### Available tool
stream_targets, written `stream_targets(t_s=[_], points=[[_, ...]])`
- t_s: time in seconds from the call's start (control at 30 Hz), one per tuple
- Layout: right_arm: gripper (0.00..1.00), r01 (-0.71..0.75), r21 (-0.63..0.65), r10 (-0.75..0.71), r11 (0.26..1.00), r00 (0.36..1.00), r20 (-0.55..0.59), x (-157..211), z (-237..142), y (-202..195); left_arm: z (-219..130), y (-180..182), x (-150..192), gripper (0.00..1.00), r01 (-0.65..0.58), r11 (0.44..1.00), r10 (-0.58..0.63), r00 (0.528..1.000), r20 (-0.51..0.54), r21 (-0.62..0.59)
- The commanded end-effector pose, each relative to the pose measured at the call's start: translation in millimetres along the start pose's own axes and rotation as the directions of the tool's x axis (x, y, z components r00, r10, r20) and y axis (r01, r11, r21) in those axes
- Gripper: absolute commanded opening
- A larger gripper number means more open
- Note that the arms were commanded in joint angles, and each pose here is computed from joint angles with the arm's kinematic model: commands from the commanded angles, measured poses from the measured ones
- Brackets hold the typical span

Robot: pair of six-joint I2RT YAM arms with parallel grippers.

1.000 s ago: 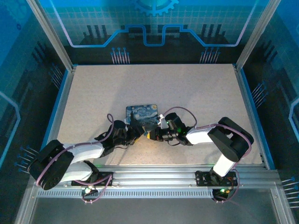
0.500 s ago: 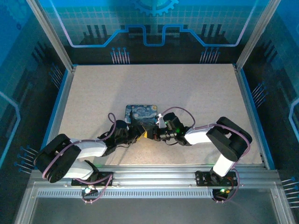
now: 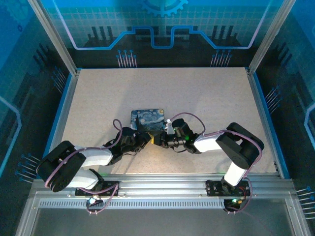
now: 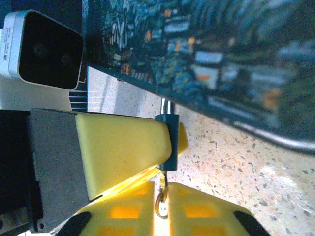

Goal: Unlock a padlock with a key

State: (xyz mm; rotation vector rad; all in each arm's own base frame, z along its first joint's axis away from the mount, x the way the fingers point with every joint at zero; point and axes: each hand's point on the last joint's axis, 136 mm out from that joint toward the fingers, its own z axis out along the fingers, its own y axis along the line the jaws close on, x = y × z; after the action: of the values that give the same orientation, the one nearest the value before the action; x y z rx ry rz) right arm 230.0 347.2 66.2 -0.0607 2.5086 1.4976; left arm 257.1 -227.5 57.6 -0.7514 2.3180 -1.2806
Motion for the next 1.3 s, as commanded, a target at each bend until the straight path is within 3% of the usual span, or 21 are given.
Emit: stream_targets(t_s=[0.0,0.33,0.53,0.83,1.0,1.2,1.27], points=[[0.21,0.072,-0.040,-0.071,0.997,0.997,0.021,-0.8,-2.6,14.7,-1.5,7.6,7.2,0.00,0.024,1.000,-0.024,1.000,-0.020,-0.015],[0.30,0.217,0.121,-0.222,0.969,0.974,0.036,0.6,-28.8,-8.8,-3.1,0.1,6.4,0.00,0.019,1.000,-0.019,1.000,-0.017,0.006],[0.37,0.467,0.225,-0.481,0.855,0.876,0.011,-5.4,-55.7,1.2,-3.8,-1.0,6.6,0.00,0.015,1.000,-0.015,1.000,-0.018,0.008],[0.52,0.816,0.300,-0.846,0.494,0.531,-0.052,-12.7,-89.4,36.7,-3.7,-1.2,5.8,0.00,0.013,1.000,-0.013,1.000,-0.014,0.009],[0.55,0.894,0.306,-0.932,0.327,0.358,-0.051,-6.9,-88.4,41.3,-4.0,-2.1,6.0,0.00,0.014,1.000,-0.014,1.000,-0.015,0.012],[0.55,0.947,0.319,-0.990,0.039,0.081,-0.118,14.5,-64.7,35.2,-5.4,-6.1,5.9,0.00,0.025,0.999,-0.024,1.000,-0.015,0.024],[0.54,0.942,0.334,-0.984,-0.021,0.039,-0.171,17.3,-56.5,27.4,-6.1,-8.9,5.4,0.00,0.029,0.999,-0.028,1.000,-0.014,0.032]])
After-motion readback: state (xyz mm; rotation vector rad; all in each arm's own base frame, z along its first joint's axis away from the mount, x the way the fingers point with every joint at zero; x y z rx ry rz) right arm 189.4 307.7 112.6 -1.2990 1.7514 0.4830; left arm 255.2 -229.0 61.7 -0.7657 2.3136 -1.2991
